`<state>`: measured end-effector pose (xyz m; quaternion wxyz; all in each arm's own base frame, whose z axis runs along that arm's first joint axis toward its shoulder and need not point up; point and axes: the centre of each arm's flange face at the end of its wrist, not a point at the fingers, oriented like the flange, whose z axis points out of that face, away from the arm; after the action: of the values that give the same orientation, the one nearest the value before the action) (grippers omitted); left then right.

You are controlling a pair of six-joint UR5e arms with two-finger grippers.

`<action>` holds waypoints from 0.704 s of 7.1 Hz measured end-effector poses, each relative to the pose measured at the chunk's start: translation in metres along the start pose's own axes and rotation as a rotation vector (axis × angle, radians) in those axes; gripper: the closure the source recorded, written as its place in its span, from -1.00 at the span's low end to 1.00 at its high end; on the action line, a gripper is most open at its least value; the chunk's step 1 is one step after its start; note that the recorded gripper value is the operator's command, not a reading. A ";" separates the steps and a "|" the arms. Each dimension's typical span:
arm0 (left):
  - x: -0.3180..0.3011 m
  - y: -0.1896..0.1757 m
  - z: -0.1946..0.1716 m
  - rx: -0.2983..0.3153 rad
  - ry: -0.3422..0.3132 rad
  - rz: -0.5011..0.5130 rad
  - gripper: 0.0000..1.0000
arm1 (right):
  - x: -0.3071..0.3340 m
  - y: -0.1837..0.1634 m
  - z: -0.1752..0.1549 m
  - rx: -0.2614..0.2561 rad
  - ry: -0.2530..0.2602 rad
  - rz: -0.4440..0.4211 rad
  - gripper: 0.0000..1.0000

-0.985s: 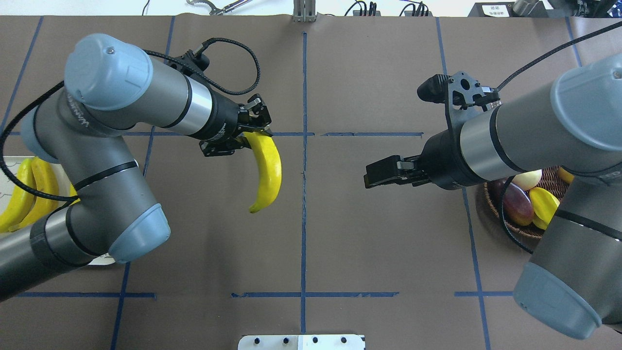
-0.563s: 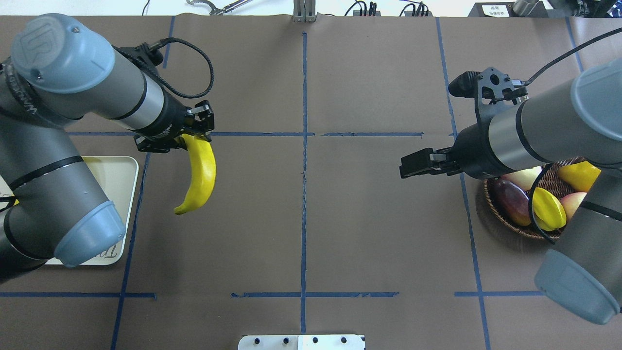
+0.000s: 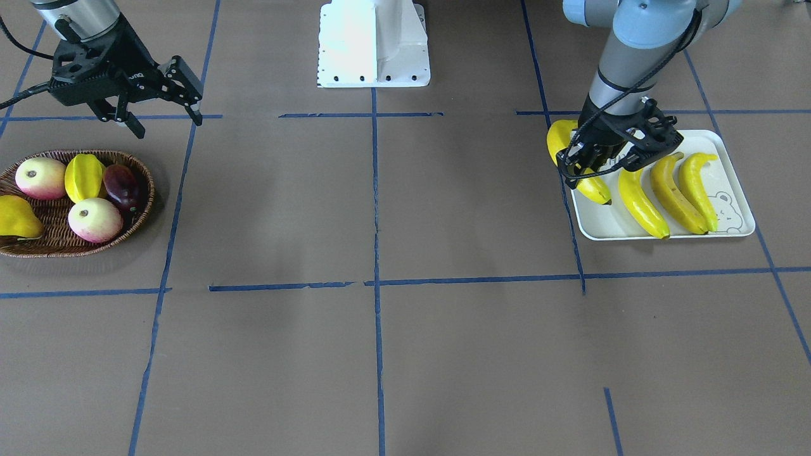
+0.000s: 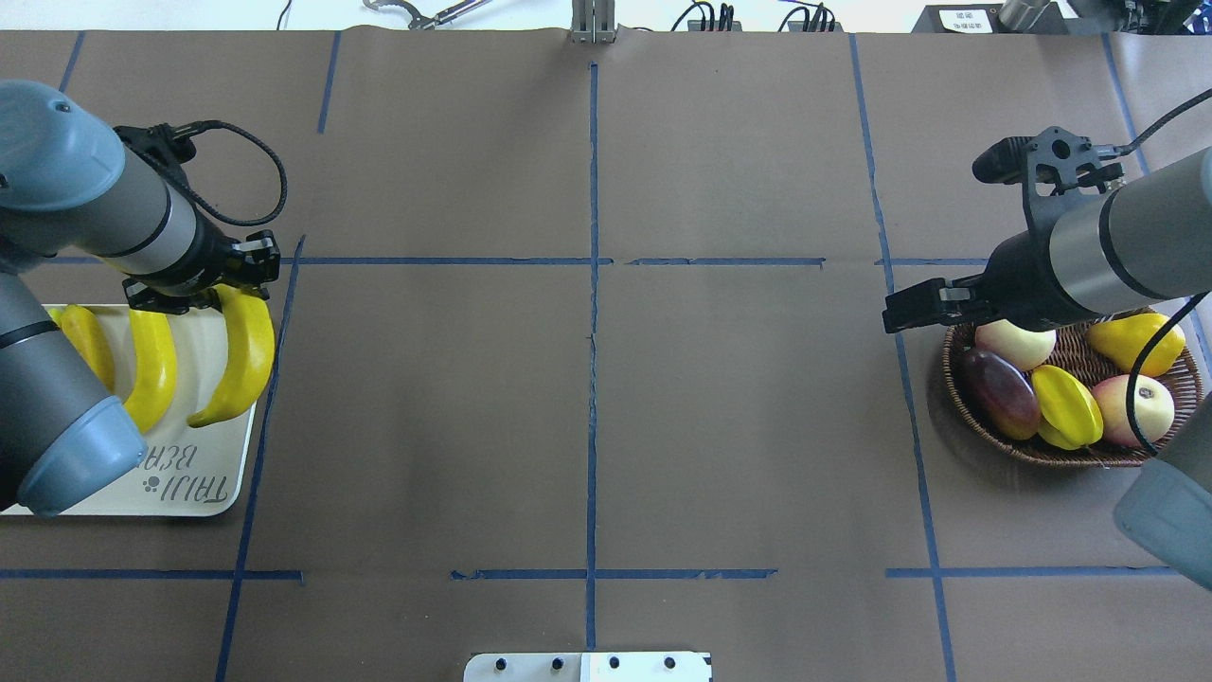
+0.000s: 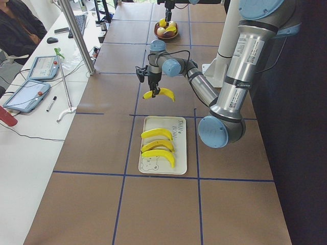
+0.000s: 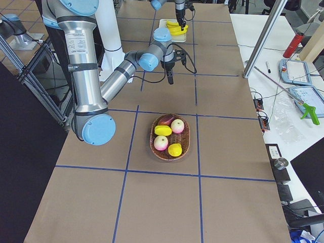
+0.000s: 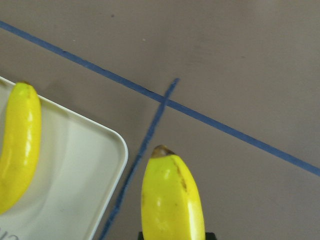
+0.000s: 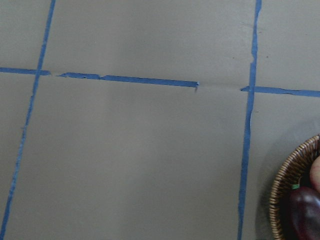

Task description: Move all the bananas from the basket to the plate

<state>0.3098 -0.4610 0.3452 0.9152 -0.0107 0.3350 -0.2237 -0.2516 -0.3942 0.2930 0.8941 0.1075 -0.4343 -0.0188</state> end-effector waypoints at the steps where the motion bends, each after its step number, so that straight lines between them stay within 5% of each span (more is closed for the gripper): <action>1: -0.020 -0.003 0.017 -0.007 -0.044 0.019 0.97 | 0.009 -0.001 0.000 -0.001 0.012 -0.005 -1.00; 5: -0.048 -0.016 0.078 -0.041 -0.169 0.004 0.75 | 0.017 -0.003 0.000 -0.003 0.021 -0.004 -1.00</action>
<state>0.3196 -0.4657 0.4376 0.9403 -0.0474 0.2611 -0.2132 -0.2411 -0.3995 0.3056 0.8987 0.1072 -0.4248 -0.0201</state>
